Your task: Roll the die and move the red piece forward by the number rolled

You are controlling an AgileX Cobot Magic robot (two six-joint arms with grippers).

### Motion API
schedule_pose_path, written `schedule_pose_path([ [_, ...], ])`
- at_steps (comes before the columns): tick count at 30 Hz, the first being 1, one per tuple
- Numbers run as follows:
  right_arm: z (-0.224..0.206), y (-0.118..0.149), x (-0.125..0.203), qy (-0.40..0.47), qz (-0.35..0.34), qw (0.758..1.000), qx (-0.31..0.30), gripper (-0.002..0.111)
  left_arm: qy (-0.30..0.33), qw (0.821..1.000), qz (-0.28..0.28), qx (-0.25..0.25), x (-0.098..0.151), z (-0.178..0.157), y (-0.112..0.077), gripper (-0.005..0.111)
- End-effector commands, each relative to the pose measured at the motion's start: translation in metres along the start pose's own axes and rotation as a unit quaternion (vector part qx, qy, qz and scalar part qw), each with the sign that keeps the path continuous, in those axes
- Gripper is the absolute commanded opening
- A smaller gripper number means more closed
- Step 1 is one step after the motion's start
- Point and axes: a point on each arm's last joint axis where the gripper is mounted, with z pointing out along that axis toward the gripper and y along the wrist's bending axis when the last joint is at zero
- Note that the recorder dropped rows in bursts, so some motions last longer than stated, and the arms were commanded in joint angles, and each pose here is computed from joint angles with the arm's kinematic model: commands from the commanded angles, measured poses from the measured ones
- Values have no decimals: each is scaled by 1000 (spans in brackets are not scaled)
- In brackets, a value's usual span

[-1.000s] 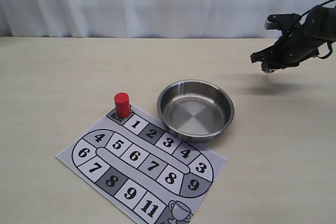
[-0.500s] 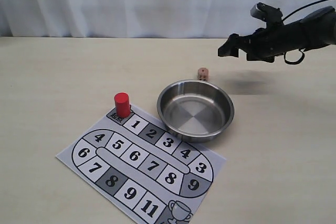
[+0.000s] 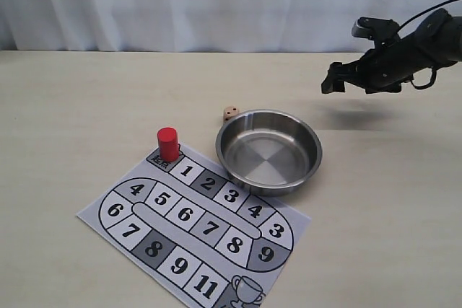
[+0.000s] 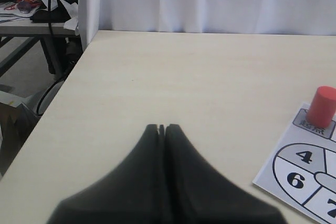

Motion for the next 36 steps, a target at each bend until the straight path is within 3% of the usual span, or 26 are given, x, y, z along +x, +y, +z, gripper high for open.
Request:
schedule_pose_path([
  [1,-2,-5,-2,-8,0,1000,10,87,-5,1000,-3,0,-1,0,0,0],
  [6,-2,-4,-3,-9,8,1000,9,73,-5,1000,-3,0,-1,0,0,0],
  [11,-13,4,-9,-17,21,1000,-10,36,-5,1000,-3,0,-1,0,0,0],
  [15,-26,26,-15,-9,-43,999,-31,4,-5,1000,-3,0,-1,0,0,0],
  [23,-53,99,-21,16,-113,990,-86,4,-5,1000,-3,0,-1,0,0,0],
  [30,-53,150,-9,83,-159,983,-48,4,-5,1000,-3,0,-1,0,0,0],
  [36,-63,189,-7,110,-178,976,-55,4,-5,1000,-3,0,-1,0,0,0],
])
